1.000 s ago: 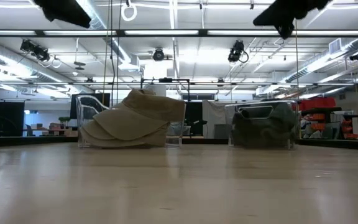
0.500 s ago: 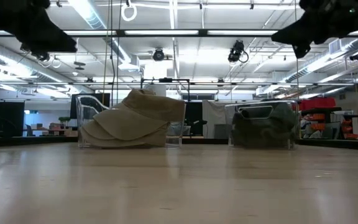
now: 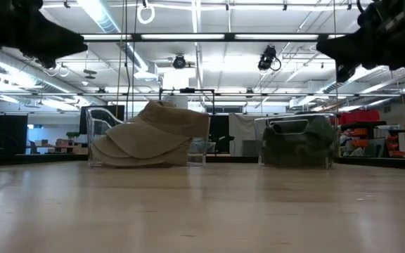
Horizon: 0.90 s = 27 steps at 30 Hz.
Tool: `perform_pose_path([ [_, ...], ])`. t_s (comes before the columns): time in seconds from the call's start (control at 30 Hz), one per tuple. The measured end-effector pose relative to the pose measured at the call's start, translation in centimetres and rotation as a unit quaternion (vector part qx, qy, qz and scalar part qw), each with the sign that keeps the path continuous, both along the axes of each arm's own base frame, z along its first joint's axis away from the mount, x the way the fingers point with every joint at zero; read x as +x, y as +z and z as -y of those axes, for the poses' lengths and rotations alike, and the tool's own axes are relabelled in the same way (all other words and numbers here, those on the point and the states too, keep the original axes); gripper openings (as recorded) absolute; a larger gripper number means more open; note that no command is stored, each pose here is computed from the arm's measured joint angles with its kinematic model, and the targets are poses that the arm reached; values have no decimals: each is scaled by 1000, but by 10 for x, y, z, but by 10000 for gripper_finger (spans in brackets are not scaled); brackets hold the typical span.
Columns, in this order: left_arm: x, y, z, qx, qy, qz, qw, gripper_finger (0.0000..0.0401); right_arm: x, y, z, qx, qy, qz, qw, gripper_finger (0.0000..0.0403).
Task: Pick & Place hat
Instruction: Return to Home Position
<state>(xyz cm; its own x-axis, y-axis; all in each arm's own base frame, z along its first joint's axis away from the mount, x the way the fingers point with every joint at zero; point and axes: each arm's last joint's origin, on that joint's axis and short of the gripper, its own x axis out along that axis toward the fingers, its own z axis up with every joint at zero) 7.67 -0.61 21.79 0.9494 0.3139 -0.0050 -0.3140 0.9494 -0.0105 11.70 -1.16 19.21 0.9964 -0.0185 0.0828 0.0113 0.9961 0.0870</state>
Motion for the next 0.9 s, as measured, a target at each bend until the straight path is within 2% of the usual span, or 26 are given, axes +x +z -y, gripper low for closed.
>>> perform_pose_path([
  [0.1, 3, -4, 1, -6, -10, 20, 1000, 165, -1, -11, -1, 16, 10, 15, 1000, 4],
  [0.37, 17, -43, 9, -5, -71, 20, 997, 165, -1, -12, -1, 22, 11, 9, 1000, 4],
  [0.47, 18, -45, 10, -7, -87, 36, 996, 165, -1, -14, -1, 22, 10, 1, 1000, 4],
  [0.67, 19, -47, 11, 15, -102, 23, 994, 165, -1, -17, -1, 24, 9, -19, 999, 4],
  [0.9, 19, -48, 11, -40, -103, 30, 993, 165, -1, -29, -1, 51, 8, -78, 996, 4],
])
